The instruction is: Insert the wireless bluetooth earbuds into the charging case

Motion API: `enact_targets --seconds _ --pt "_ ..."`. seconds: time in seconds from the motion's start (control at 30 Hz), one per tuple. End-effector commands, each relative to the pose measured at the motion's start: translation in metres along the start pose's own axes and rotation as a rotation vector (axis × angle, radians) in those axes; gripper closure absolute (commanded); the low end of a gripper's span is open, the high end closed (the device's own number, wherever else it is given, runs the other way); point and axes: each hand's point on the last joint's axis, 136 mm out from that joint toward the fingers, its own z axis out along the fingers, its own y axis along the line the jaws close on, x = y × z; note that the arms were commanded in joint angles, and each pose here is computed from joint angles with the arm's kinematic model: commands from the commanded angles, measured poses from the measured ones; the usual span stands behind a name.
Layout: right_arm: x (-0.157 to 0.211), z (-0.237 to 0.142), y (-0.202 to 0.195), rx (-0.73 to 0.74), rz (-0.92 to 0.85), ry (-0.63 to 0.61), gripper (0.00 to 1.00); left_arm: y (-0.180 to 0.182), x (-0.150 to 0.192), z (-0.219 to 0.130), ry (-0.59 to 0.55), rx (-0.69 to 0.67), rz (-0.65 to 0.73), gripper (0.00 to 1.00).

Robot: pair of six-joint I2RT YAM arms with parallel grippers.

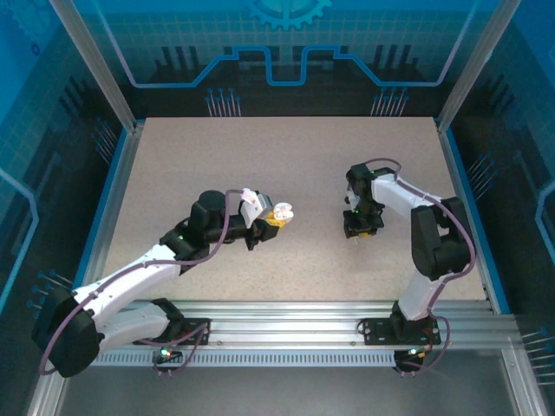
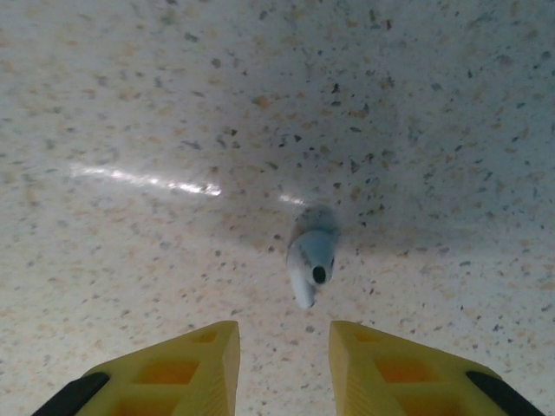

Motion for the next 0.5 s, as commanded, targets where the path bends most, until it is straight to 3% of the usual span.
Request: enact_targets --seconds 0.0,0.47 --pt "-0.004 0.005 -0.009 0.023 -0.002 0.028 0.68 -0.001 -0.009 0.001 -0.007 0.0 0.014 0.82" --pt "-0.012 0.018 -0.008 0.022 -0.007 0.06 0.71 0.0 -0.008 0.002 -0.002 -0.003 0.019 0.82"
